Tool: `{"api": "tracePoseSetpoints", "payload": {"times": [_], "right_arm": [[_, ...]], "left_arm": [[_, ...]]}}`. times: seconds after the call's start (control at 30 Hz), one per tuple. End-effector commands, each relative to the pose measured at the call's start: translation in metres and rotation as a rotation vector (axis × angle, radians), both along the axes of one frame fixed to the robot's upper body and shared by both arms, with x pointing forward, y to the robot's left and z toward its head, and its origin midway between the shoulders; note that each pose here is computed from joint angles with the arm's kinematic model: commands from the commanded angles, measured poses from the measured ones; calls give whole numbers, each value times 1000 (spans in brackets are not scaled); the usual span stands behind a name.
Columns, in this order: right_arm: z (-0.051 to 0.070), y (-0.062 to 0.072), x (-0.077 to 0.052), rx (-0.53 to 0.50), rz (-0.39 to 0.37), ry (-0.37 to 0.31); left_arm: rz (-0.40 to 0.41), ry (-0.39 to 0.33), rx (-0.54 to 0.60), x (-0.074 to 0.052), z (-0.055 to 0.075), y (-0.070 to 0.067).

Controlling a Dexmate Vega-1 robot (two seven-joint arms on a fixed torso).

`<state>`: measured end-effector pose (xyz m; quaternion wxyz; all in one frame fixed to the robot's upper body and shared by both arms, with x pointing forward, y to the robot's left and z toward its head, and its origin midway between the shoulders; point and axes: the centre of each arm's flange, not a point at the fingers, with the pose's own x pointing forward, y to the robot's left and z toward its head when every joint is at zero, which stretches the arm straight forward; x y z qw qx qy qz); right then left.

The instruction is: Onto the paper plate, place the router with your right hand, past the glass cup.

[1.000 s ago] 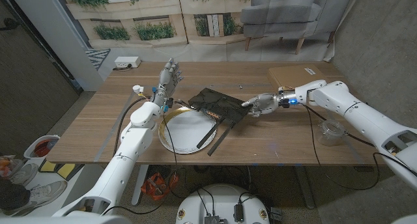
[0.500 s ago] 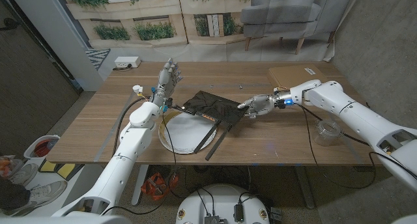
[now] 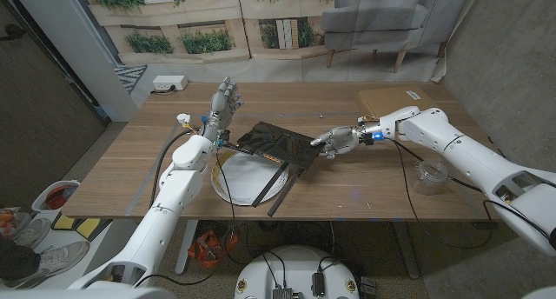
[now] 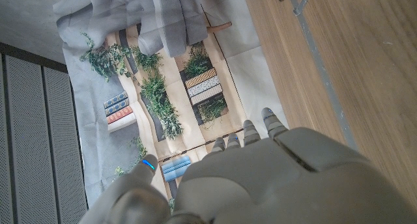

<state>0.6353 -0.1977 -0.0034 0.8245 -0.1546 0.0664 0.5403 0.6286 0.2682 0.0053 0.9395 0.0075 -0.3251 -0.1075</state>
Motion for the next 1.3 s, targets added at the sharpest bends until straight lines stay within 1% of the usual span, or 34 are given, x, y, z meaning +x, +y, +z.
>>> {"api": "tracePoseSetpoints", "payload": {"times": [0.03,0.07,0.17,0.57,0.63,0.8,1.13,1.3], "right_arm": [[-1,19,3,-8,25,-9],[-1,20,3,-8,26,-2],[-2,24,4,-17,34,-11],[-3,42,6,-58,62,-13],[-4,44,6,-65,64,-19],[-7,48,6,-79,70,-8],[-8,51,8,-106,60,-43],[-9,54,10,-108,57,-39]], "left_arm": [[2,5,0,4,1,1],[1,6,0,4,1,1],[-1,6,1,5,1,1],[2,9,-3,8,1,3],[2,9,-4,9,1,3],[4,10,-3,10,2,3],[3,11,1,12,4,1],[4,12,2,13,4,0]]}}
